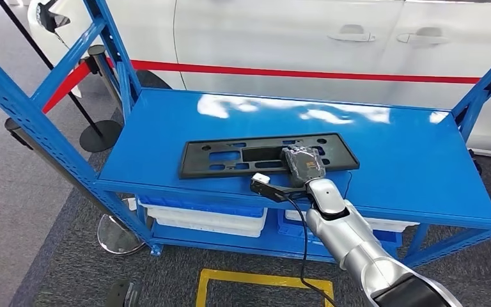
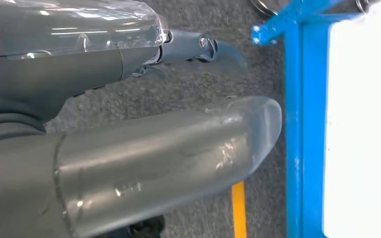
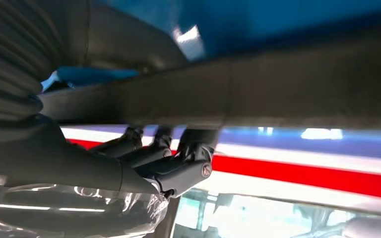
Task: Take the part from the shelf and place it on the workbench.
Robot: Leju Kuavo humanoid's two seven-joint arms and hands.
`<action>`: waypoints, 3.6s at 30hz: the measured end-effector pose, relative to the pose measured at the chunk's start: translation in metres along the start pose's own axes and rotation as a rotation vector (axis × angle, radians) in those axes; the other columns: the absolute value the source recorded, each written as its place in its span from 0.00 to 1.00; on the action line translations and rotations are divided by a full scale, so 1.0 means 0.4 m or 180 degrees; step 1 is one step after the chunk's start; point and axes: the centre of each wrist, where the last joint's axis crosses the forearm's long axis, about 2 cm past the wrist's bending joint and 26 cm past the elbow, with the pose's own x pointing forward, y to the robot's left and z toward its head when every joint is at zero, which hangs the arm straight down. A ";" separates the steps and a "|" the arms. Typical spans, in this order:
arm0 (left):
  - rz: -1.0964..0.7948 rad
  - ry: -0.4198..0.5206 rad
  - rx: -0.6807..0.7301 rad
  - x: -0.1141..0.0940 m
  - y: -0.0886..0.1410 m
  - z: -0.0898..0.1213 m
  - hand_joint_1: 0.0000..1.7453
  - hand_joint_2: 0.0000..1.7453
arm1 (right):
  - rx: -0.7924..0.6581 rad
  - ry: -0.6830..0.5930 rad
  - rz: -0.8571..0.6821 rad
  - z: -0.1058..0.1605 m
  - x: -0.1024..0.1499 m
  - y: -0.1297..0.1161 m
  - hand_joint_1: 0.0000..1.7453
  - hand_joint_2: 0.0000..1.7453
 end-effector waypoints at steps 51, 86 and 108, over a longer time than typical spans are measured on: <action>0.0352 0.0284 0.0591 -0.112 0.014 0.102 0.00 0.00 | -0.2251 -0.1680 -0.4872 0.447 0.089 -0.231 1.00 1.00; 0.0418 0.0264 0.0773 -0.128 0.045 0.116 0.00 0.00 | -0.2227 -0.0343 -0.4838 0.673 0.099 -0.106 1.00 1.00; 0.0274 0.0265 0.0631 -0.119 0.056 0.106 0.00 0.00 | -0.2121 -0.0204 -0.5048 0.699 0.106 -0.096 1.00 1.00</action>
